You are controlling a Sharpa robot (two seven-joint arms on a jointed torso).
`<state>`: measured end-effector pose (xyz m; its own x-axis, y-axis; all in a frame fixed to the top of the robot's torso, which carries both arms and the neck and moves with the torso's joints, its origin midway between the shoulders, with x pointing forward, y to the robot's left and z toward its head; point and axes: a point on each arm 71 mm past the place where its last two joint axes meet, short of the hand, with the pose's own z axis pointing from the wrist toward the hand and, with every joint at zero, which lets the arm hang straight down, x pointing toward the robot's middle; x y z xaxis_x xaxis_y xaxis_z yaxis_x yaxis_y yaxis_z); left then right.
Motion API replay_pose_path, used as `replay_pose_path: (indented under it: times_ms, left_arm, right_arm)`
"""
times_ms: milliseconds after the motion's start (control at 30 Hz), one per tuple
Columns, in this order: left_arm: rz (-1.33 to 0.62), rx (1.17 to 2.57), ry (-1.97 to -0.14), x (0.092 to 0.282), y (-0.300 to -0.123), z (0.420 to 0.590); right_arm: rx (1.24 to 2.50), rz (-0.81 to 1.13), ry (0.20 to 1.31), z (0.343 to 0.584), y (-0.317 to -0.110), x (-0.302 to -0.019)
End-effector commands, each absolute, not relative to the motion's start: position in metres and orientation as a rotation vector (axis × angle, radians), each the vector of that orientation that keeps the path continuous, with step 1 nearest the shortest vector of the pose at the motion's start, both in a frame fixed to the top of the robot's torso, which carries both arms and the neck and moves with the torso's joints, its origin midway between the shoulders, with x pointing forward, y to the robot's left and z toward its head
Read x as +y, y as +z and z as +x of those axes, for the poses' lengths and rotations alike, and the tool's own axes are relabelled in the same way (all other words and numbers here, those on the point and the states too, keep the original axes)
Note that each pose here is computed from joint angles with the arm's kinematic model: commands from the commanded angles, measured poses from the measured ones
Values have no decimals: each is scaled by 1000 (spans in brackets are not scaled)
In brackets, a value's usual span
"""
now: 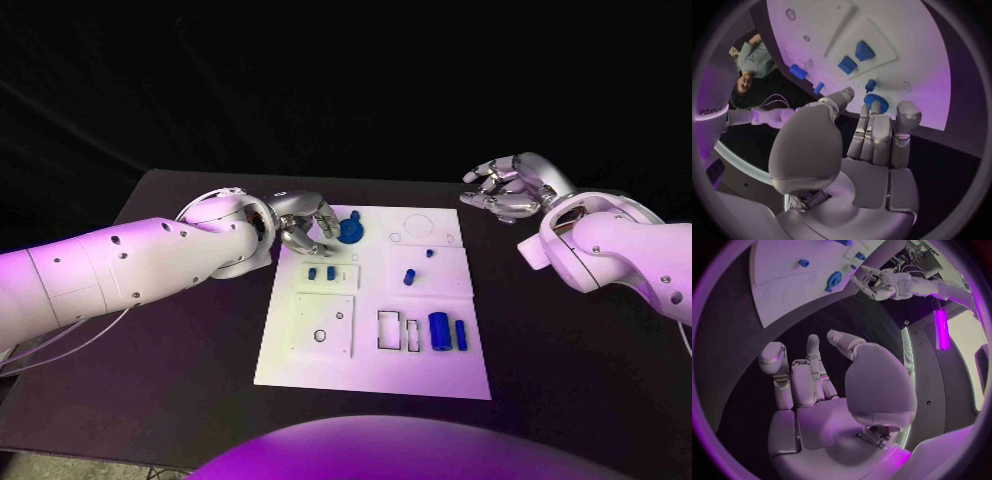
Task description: Assemble the parts on the task board
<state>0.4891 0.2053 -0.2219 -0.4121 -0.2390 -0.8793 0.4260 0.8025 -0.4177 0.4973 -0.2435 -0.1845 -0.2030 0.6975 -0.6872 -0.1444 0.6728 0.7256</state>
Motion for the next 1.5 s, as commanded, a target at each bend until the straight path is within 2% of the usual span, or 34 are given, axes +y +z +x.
replay_pose_path:
  times_ms: [33,133,333,500,900,1500]
  left_arm:
    - [-79,1801,-926,207,-211,489]
    - [-240,1782,-1019,216,-204,489]
    - [-766,1692,-1329,232,-199,488]
    - [-946,1587,-1458,237,-194,486]
    - [-1029,1531,-1520,241,-190,483]
    - [-1042,1541,-1512,243,-191,482]
  right_arm:
    - [1726,286,788,495,-191,-235]
    - [1759,161,748,495,-194,-229]
    - [1790,-99,642,489,-207,-213]
    - [1810,-226,586,483,-219,-202]
    - [1815,-320,515,477,-234,-185]
    - [1805,-347,498,475,-242,-171]
